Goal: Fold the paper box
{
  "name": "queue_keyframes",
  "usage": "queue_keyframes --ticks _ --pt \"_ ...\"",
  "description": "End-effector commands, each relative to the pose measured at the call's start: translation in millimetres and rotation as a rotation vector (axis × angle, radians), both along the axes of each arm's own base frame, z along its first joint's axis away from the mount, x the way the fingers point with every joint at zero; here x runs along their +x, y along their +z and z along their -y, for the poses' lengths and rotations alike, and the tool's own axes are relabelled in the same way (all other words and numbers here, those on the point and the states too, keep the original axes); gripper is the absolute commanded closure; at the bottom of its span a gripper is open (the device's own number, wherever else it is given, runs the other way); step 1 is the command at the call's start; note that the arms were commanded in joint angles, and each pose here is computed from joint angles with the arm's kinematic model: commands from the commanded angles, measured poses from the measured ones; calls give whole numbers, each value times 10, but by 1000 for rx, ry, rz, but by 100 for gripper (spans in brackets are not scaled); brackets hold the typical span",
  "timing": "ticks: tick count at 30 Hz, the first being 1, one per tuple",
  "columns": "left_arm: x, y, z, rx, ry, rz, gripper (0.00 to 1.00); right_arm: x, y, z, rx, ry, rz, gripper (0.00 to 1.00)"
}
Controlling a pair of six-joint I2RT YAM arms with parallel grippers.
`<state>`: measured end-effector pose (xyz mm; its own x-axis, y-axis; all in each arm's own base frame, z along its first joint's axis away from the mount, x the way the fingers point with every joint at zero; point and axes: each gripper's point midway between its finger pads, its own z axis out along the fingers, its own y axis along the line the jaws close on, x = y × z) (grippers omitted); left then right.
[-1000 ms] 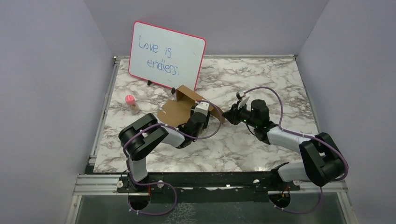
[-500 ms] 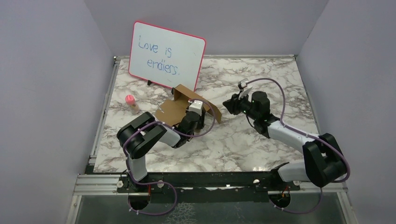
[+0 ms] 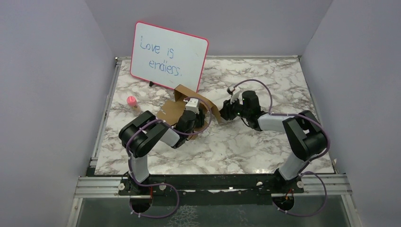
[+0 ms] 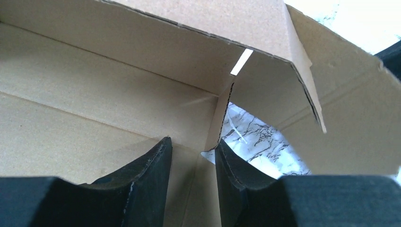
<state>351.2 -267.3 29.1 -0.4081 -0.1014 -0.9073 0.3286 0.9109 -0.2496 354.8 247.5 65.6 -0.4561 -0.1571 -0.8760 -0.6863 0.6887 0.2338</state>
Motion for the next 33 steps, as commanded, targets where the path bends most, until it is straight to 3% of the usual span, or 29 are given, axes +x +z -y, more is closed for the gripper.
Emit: queue_keyframes --ticks 1,18,26,33 --pt "-120 -268 -11 -21 -32 -88 61 -63 179 -332 75 170 69 61" --pt "-202 -274 42 -56 -74 -111 62 17 199 -579 183 191 105 59" --pt "-235 57 34 -104 -92 -63 55 -23 84 -579 179 197 85 59" --pt "-321 127 -21 -139 -93 -99 45 -42 64 -619 183 218 76 59"
